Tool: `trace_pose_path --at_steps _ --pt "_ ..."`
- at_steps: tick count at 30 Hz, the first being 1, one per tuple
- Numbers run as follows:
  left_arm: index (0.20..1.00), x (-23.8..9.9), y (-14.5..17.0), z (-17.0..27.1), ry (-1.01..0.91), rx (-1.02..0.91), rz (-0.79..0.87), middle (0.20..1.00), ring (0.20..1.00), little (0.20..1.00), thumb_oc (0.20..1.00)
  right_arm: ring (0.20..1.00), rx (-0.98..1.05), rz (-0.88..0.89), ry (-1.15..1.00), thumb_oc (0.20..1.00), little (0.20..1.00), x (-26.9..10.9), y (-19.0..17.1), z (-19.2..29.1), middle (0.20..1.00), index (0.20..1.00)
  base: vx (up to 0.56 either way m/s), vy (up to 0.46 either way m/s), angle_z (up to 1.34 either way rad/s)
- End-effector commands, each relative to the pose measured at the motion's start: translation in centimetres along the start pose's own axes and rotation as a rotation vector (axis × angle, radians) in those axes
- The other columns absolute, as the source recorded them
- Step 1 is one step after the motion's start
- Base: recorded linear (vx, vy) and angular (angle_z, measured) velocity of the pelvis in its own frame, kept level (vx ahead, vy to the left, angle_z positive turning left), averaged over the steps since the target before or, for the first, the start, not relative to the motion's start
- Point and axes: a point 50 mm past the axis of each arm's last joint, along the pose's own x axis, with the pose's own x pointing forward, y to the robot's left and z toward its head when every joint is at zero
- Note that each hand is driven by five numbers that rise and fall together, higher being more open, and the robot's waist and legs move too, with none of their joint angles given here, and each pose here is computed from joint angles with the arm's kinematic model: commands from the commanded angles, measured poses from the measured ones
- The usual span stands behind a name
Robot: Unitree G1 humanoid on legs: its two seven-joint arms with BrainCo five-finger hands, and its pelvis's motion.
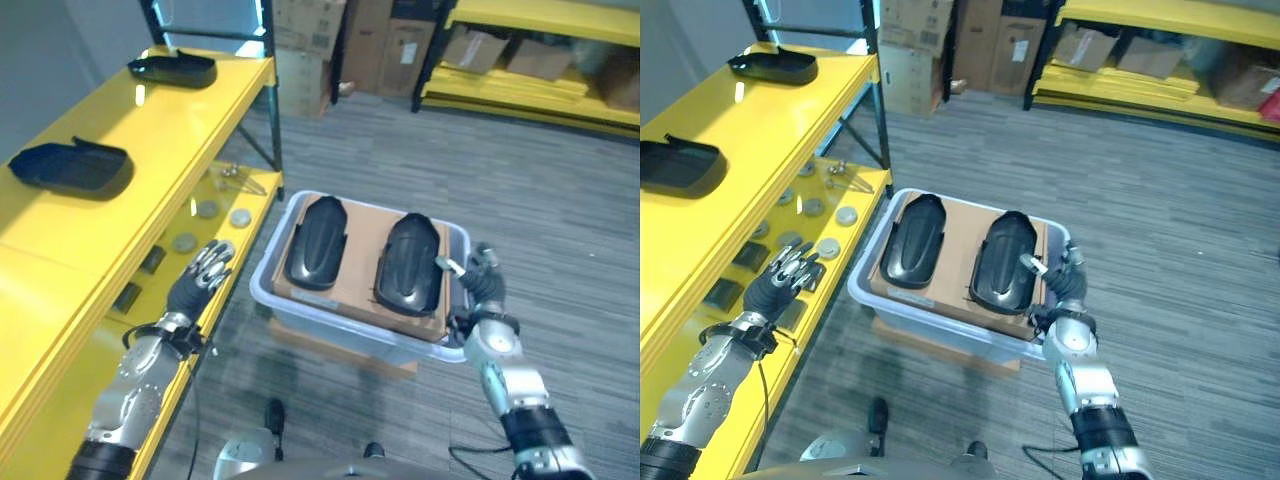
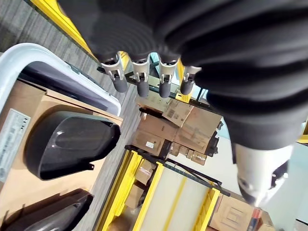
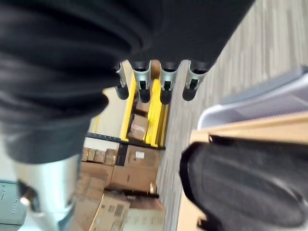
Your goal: Move parts from the plastic box to the shelf.
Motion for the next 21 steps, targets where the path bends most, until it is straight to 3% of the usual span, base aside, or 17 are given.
trace_pose_path --at_steps 1,6,21 --pt "1.0 1.2 -1.0 2.2 -0.121 -0.02 -0.061 1.0 1.0 1.0 1.0 1.0 -0.039 -0.178 -0.253 1.0 1.0 2.2 -2.5 5.3 1.0 1.0 -0.19 0.011 0.14" --pt "1.0 3.0 -2.6 4.3 -0.192 -0.006 -0.151 1.0 1.0 1.0 1.0 1.0 -0.097 -0.354 -0.314 1.0 1.0 5.8 -4.7 9.2 1.0 1.0 -0.17 -0.037 0.15" --pt "1.0 4.9 -4.7 4.7 -0.25 -0.037 -0.245 1.0 1.0 1.0 1.0 1.0 -0.08 -0.44 0.019 1.0 1.0 8.1 -6.1 3.6 1.0 1.0 -0.06 -0.004 0.1"
